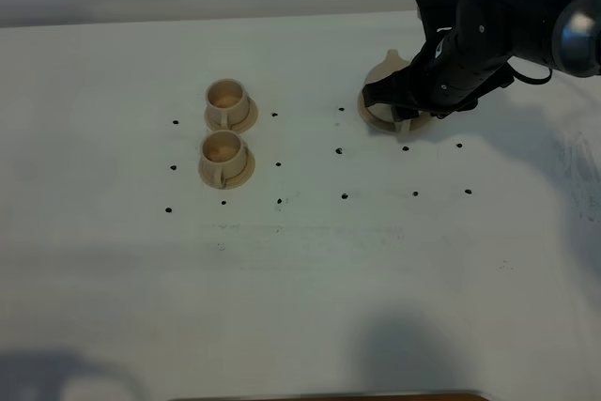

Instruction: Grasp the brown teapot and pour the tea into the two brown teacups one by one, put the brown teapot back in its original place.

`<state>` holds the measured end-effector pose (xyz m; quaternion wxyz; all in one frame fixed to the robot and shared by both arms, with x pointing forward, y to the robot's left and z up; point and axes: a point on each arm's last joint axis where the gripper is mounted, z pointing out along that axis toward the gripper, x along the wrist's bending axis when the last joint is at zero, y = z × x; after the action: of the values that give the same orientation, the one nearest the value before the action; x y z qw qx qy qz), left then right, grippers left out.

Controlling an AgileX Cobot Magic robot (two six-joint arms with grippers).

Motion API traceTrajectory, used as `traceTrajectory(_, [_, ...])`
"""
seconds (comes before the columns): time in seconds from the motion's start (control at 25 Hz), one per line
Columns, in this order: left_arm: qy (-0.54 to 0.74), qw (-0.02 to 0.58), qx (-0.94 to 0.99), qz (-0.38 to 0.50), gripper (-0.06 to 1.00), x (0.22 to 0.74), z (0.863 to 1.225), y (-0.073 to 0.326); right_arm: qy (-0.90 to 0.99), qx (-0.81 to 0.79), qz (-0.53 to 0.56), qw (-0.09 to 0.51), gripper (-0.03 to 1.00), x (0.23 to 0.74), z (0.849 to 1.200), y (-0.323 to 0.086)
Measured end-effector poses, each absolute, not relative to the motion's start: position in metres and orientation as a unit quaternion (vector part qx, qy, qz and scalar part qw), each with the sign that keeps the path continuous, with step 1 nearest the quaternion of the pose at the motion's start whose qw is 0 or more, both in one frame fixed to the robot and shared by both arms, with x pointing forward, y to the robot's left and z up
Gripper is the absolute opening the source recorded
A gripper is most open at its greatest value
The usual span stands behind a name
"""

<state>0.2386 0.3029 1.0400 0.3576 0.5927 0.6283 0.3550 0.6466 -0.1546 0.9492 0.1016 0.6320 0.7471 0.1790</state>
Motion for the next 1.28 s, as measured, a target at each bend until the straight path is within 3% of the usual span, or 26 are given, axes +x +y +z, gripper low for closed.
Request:
traceTrajectory(0.68, [0.628,0.358,0.593,0.355,0.60,0.239,1.040,0.303,0.751,0.625,0.182,0.113,0.44,0.655,0.929,-0.153])
traceTrajectory(1.28, [0.628,0.358,0.593,0.355,0.60,0.239,1.040,0.303,0.749,0.620,0.192,0.129,0.44,0.660,0.931,-0.157])
